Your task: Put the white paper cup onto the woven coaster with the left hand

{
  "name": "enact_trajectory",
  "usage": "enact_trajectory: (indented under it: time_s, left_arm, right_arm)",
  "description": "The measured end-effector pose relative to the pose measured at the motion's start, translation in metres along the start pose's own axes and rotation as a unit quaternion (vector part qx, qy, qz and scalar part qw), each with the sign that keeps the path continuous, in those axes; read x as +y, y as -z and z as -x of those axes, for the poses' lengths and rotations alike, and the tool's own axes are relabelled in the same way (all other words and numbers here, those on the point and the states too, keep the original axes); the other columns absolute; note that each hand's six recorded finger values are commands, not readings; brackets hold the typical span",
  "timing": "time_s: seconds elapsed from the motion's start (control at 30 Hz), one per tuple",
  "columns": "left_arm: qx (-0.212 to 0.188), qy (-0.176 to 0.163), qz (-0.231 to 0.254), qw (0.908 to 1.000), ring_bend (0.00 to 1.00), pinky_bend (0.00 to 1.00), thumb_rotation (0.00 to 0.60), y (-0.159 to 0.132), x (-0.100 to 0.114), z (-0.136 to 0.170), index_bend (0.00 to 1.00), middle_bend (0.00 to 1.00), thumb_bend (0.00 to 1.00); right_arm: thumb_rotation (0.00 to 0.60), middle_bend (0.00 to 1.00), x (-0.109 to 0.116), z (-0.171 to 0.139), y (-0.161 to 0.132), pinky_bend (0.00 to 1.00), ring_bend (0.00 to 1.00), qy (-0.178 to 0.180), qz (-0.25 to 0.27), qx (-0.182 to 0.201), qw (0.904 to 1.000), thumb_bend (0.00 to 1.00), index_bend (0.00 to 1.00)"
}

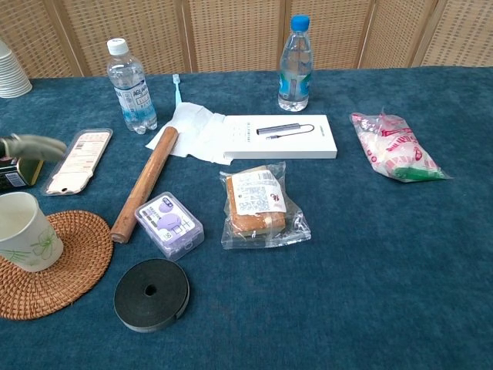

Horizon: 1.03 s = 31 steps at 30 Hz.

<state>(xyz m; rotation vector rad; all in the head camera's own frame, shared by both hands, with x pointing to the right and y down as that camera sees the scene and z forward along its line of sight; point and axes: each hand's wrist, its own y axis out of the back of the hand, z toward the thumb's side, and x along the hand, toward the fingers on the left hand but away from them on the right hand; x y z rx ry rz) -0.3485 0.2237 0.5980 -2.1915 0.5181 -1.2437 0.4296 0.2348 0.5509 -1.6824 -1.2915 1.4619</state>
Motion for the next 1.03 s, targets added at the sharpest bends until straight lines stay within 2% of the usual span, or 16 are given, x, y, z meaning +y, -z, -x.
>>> enact_trajectory:
  time_s: [0.13, 0.33, 0.43, 0.6, 0.73, 0.87, 1.03]
  left_arm:
    - [0.008, -0.038, 0.015, 0.9991, 0.0, 0.0, 0.546, 0.004, 0.016, 0.014, 0.0, 0.0, 0.5]
    - [0.045, -0.102, 0.031, 0.9933, 0.0, 0.0, 0.545, 0.018, 0.036, 0.045, 0.0, 0.0, 0.5]
    - [0.08, -0.135, 0.046, 0.9865, 0.0, 0.0, 0.547, 0.03, 0.042, 0.066, 0.0, 0.0, 0.5]
    - [0.158, -0.185, 0.064, 0.9679, 0.0, 0.0, 0.547, 0.059, 0.044, 0.107, 0.0, 0.0, 0.5]
    - [0.206, -0.213, 0.066, 0.9528, 0.0, 0.0, 0.553, 0.075, 0.042, 0.135, 0.0, 0.0, 0.5]
    - [0.223, -0.236, 0.076, 0.9426, 0.0, 0.0, 0.552, 0.083, 0.042, 0.15, 0.0, 0.0, 0.5]
    - [0.224, -0.241, 0.078, 0.9412, 0.0, 0.0, 0.548, 0.085, 0.043, 0.151, 0.0, 0.0, 0.5]
  right_arm:
    - [0.6, 0.0, 0.001, 0.002, 0.001, 0.0, 0.0, 0.002, -0.011, -0.006, 0.9999, 0.55, 0.04]
    - [0.6, 0.0, 0.001, 0.005, -0.001, 0.0, 0.0, 0.009, -0.044, -0.008, 0.9989, 0.52, 0.04]
    - [0.6, 0.0, 0.001, 0.005, -0.003, 0.0, 0.0, 0.013, -0.061, -0.004, 0.9981, 0.52, 0.04]
    - [0.6, 0.0, 0.003, 0.004, -0.002, 0.0, 0.0, 0.031, -0.073, -0.007, 0.9968, 0.52, 0.04]
    - [0.6, 0.0, 0.001, 0.002, -0.003, 0.0, 0.0, 0.03, -0.07, -0.005, 0.9971, 0.52, 0.04]
    - [0.6, 0.0, -0.002, 0.003, -0.005, 0.0, 0.0, 0.023, -0.064, -0.002, 0.9977, 0.52, 0.04]
    - [0.6, 0.0, -0.003, 0.003, -0.008, 0.0, 0.0, 0.024, -0.06, 0.002, 0.9979, 0.51, 0.04]
